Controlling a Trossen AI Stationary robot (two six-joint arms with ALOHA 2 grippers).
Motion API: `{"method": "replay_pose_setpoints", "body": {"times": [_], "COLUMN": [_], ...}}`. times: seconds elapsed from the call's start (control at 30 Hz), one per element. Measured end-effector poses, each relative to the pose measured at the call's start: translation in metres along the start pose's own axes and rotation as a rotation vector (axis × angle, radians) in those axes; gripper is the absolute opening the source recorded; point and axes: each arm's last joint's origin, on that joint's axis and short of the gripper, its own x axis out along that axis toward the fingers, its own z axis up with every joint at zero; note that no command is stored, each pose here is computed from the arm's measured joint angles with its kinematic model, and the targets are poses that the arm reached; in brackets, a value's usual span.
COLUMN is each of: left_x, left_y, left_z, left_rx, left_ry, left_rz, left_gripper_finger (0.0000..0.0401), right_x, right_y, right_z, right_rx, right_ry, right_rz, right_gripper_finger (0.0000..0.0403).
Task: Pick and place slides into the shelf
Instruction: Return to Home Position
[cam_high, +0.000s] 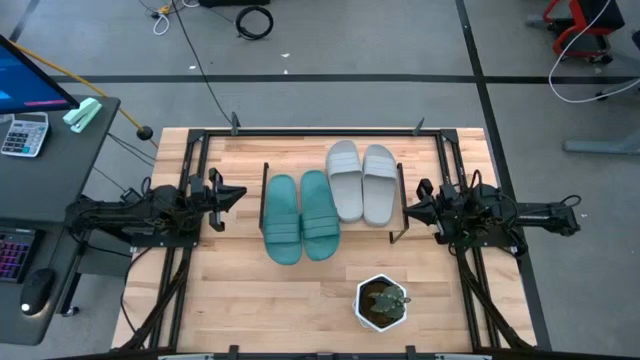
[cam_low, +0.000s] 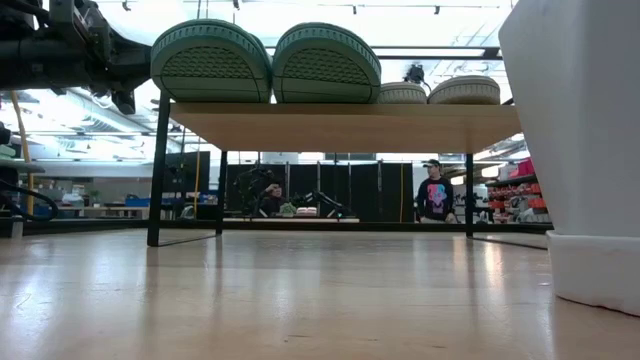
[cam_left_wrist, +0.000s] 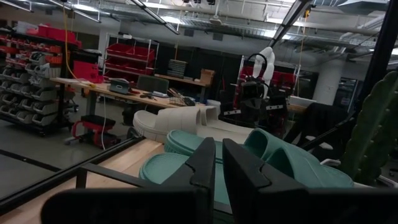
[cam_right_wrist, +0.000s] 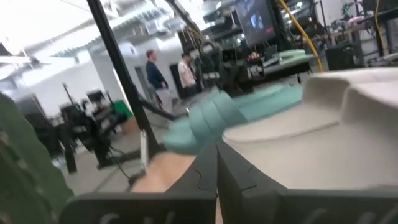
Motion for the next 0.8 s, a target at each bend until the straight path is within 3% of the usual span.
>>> {"method": "replay_pose_setpoints", "body": {"times": [0.6, 0.8], "left_x": [0.0000, 0.0000], "left_y": [0.0000, 0.0000], "left_z": [0.0000, -0.0001], "left_rx": [0.000, 0.000], "left_ry": [0.000, 0.000], "left_rz": [0.000, 0.000], "left_gripper_finger": [0.0025, 0.0034], "right_x": [-0.0001, -0.0005], "right_y": [-0.0006, -0.0023], "right_z": [-0.0059, -0.0099], "right_rx": [-0.152, -0.111], "right_ry": [0.071, 0.115], "right_rz": [0.035, 0.012], "right_gripper_finger": [0.0001, 0.0004]}}
